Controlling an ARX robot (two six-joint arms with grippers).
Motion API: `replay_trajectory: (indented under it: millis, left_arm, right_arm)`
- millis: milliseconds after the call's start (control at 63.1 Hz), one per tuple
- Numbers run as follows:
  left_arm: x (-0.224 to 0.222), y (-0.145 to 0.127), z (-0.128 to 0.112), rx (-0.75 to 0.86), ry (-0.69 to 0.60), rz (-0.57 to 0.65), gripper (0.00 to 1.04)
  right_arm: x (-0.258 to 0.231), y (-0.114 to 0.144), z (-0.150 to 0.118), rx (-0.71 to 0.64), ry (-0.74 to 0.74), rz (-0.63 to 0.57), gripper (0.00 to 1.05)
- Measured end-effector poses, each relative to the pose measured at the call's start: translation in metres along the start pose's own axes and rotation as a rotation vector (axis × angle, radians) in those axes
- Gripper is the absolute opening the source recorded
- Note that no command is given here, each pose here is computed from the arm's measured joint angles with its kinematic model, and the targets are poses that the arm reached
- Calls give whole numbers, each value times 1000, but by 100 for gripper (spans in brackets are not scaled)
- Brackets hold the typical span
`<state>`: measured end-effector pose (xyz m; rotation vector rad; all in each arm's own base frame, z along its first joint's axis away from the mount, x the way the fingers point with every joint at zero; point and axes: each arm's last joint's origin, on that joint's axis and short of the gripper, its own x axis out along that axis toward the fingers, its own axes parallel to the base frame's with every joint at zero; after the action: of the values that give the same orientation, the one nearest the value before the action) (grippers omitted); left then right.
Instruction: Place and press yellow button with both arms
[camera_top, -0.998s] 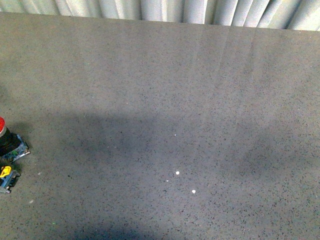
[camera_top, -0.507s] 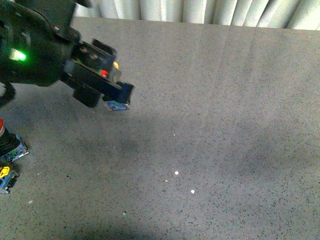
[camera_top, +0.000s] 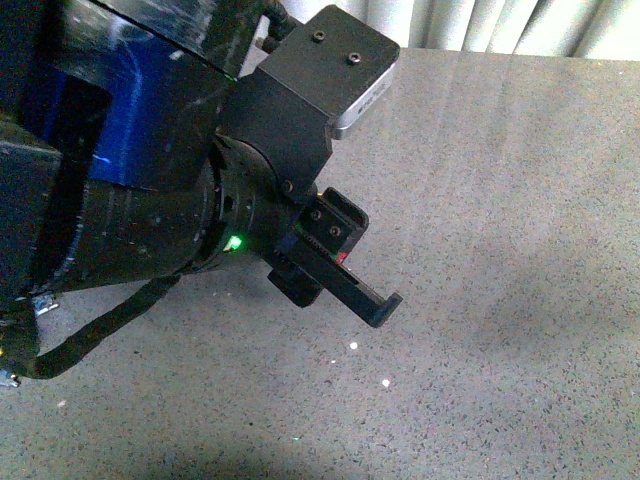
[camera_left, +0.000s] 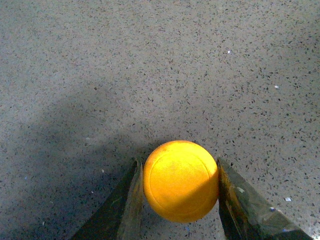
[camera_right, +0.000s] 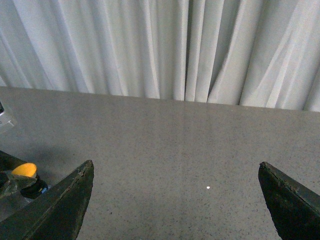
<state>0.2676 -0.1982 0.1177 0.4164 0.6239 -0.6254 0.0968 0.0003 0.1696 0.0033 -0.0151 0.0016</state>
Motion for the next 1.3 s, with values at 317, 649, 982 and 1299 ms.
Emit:
replay_trajectory:
  millis: [317,649,982,1299]
  left_arm:
    - [10,-7,0,7,14,-12,33]
    - [14,-12,-2,-5,17,-10,33]
    - [14,-15,-6,-25,16,-15,74]
    - [-35,-5,1,-99,-80,-61,96]
  right_arm:
    - [0,0,0,0,0,0,96]
    - [0,0,0,0,0,0,96]
    - [0,0,0,0,0,0,96]
    - [0,0,0,0,0,0,96]
